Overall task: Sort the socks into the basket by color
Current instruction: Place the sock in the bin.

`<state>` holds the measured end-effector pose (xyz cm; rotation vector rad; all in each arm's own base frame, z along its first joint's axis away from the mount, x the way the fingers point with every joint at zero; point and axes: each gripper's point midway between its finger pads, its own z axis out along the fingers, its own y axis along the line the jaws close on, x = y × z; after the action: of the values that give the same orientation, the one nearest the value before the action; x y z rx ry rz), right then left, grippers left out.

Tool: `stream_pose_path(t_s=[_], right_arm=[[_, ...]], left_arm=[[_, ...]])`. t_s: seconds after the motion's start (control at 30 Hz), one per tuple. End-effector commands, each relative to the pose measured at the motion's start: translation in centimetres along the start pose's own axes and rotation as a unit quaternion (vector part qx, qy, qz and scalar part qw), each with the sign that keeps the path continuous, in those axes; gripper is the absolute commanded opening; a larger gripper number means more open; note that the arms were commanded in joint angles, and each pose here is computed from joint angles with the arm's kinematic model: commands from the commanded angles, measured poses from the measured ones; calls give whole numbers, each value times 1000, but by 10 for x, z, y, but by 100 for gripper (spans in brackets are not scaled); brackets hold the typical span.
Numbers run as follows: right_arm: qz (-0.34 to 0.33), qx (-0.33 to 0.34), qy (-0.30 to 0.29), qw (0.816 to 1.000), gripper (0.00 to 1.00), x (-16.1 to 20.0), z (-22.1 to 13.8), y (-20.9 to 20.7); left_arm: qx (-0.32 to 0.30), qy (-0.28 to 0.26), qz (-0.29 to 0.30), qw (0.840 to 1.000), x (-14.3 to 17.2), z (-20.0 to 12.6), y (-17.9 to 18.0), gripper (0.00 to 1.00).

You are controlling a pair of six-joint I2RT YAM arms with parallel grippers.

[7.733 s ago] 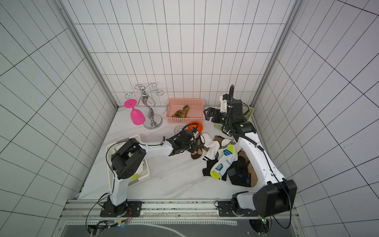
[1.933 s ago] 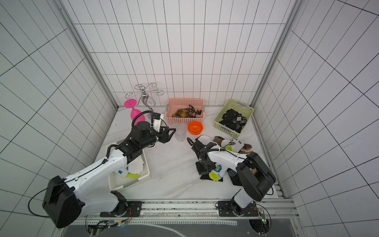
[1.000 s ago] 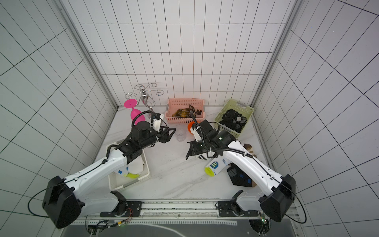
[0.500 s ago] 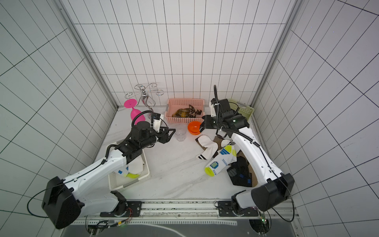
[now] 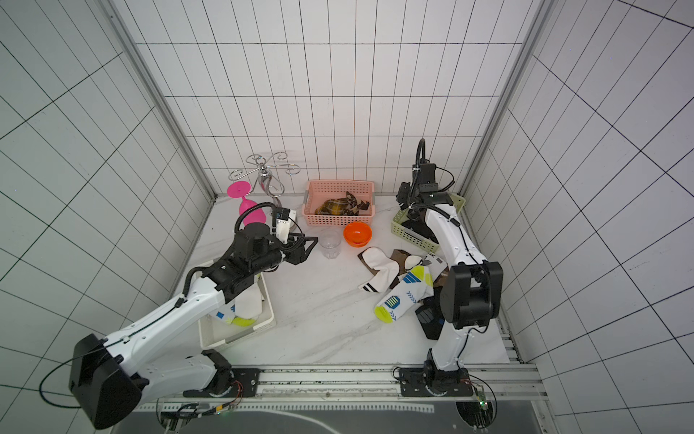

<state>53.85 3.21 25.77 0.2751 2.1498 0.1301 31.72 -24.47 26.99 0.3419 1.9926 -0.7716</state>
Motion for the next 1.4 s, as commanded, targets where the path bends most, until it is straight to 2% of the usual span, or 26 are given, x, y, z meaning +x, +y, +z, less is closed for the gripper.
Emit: stream_pose_path(t_s=[0.0, 0.17, 0.33, 0.5, 0.67, 0.83, 1.03, 1.23, 1.37], right_arm=[[11, 9, -113, 993, 0, -82, -10, -8], [15, 27, -83, 996, 0, -61, 35, -30], [32, 32, 7, 999, 0, 6, 88, -51], [55, 22, 70, 996, 0, 55, 115, -64], [63, 20, 86, 994, 0, 65, 120, -71], [62, 19, 79, 995, 0, 56, 116, -72], [67, 6, 88, 994, 39, 53, 106, -64], [67, -5, 59, 996, 58, 25, 81, -55], [71, -5, 49, 996, 76, 14, 59, -49]], left_arm=[[1, -18, 10, 1000, -17, -12, -8, 60], [-6, -20, 10, 1000, -19, -15, -7, 60], [-13, -17, 10, 1000, -19, -13, -5, 60], [-19, -11, 10, 1000, -15, -8, -4, 60], [-16, -5, 13, 1000, -11, -4, -9, 60], [-13, 4, 19, 1000, -4, 0, -15, 60], [-9, 7, 26, 1000, -2, 2, -21, 61], [2, 19, 40, 999, 2, 11, -30, 61], [13, 30, 55, 998, 9, 22, -39, 62]])
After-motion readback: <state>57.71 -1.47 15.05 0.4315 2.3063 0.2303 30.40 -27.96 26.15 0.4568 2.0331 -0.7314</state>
